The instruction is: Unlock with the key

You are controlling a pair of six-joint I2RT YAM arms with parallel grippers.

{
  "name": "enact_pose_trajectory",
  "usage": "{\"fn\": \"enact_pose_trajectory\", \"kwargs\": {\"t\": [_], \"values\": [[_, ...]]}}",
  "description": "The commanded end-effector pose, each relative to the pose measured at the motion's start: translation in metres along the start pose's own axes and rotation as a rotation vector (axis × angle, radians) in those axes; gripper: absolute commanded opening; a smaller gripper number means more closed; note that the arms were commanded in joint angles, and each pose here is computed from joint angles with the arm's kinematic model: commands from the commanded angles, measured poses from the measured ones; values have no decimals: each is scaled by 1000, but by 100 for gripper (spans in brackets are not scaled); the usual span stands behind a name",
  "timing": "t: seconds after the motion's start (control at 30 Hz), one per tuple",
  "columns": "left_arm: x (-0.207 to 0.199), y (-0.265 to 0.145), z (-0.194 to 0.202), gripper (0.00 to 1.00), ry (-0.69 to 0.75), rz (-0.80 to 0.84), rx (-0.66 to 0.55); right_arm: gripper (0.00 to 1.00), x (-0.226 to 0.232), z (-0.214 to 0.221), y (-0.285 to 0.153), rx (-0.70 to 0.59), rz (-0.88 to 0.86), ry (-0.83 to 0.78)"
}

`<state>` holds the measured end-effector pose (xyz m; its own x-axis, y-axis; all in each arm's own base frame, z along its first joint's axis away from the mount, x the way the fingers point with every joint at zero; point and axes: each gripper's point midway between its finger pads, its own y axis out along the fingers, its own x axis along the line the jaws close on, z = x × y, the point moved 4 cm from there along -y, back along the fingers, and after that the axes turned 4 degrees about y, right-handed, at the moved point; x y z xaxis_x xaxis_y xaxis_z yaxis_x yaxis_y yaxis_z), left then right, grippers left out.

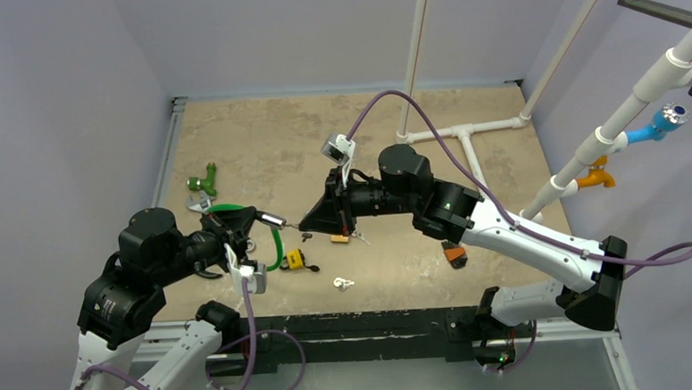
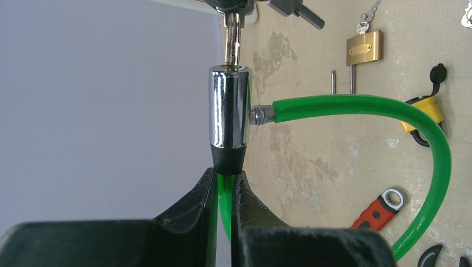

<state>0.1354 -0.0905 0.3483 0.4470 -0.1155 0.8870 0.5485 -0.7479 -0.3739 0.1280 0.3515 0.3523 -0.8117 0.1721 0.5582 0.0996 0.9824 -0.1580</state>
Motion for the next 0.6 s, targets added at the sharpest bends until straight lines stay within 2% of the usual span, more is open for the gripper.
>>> {"fn": "enact_pose_trajectory", "kwargs": {"t": [0.0, 0.57], "values": [[18, -5, -12, 0, 56, -70, -58, 0, 20, -34, -8, -113, -34, -68], [19, -7, -13, 0, 60, -77, -59, 0, -1, -20, 0, -68, 43, -74]]}}
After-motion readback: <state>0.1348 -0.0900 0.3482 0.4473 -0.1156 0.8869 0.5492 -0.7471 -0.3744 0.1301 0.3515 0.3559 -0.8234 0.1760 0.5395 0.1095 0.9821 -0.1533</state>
